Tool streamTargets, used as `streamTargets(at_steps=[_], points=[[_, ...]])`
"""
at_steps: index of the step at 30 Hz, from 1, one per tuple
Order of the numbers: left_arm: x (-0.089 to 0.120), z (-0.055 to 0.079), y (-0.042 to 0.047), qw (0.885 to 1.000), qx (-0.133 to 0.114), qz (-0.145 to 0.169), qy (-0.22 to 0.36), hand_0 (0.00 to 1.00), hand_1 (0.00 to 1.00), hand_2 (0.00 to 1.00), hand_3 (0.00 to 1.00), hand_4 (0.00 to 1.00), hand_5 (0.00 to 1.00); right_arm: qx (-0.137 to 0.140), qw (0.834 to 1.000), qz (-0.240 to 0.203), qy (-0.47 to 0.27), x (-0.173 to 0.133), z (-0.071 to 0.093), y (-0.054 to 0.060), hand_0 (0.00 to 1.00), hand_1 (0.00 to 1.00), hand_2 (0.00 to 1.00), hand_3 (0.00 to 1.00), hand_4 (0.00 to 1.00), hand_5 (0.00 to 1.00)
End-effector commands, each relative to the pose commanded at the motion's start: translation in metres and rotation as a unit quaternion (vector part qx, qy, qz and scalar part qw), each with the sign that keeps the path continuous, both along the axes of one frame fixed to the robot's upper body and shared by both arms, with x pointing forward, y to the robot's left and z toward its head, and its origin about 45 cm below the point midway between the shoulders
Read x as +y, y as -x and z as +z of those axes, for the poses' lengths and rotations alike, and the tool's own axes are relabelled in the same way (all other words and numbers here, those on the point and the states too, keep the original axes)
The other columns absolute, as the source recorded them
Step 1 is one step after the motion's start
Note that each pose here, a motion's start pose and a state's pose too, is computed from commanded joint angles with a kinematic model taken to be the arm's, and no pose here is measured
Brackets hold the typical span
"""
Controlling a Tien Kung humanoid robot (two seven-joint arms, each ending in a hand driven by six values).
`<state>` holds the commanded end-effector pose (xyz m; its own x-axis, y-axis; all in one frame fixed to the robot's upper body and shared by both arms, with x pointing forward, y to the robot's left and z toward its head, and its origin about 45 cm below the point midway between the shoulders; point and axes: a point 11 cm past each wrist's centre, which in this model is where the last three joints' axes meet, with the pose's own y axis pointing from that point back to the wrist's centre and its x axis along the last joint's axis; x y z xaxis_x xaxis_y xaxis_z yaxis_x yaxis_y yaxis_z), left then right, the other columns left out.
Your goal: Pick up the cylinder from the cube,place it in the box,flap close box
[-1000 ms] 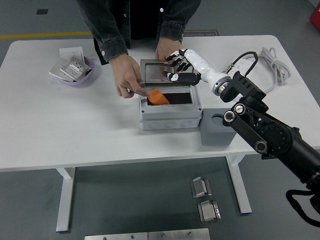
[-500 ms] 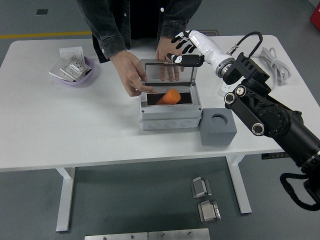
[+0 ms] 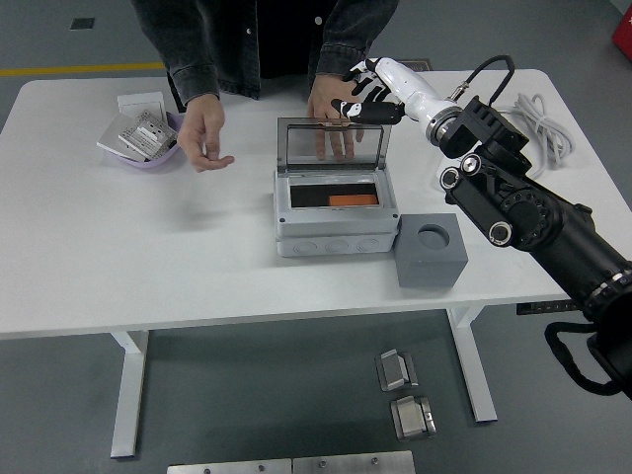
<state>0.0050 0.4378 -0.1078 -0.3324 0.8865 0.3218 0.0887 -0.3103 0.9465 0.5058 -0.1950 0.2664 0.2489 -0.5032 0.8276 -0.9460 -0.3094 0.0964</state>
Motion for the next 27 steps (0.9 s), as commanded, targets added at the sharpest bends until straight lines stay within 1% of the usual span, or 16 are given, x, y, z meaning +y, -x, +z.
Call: streamTargets(at_steps=[8,9,19,22,27], points=[[0.001,0.0,-0.0047,1.0,-0.004,-0.002,-0.001,0.636,0.636,0.585,0.592,0.653,0.208,0.007,1.0,0.011,-0.006,0.006,-0.006,0.002,0.608,0.554,0.662,0.738,0.765,0.5],[0.001,0.001,-0.0052,1.0,-0.004,-0.002,-0.001,0.636,0.636,0.585,0.592,0.654,0.209,0.009,1.0,0.013,-0.006,0.008,-0.007,0.002,0.618,0.558,0.664,0.743,0.776,0.53],[-0.001,0.0,-0.01,1.0,-0.008,-0.006,0.001,0.636,0.636,0.585,0.592,0.654,0.209,0.026,0.999,0.023,-0.011,0.009,-0.023,0.007,0.621,0.56,0.665,0.746,0.786,0.548],[-0.001,0.0,-0.0102,1.0,-0.008,-0.006,0.002,0.636,0.636,0.585,0.593,0.653,0.209,0.028,0.999,0.023,-0.011,0.008,-0.025,0.008,0.623,0.561,0.664,0.747,0.79,0.553],[-0.002,0.0,-0.0093,1.0,-0.007,-0.006,0.002,0.637,0.636,0.585,0.592,0.653,0.209,0.024,0.999,0.028,-0.01,0.007,-0.022,0.008,0.625,0.56,0.664,0.746,0.79,0.554]])
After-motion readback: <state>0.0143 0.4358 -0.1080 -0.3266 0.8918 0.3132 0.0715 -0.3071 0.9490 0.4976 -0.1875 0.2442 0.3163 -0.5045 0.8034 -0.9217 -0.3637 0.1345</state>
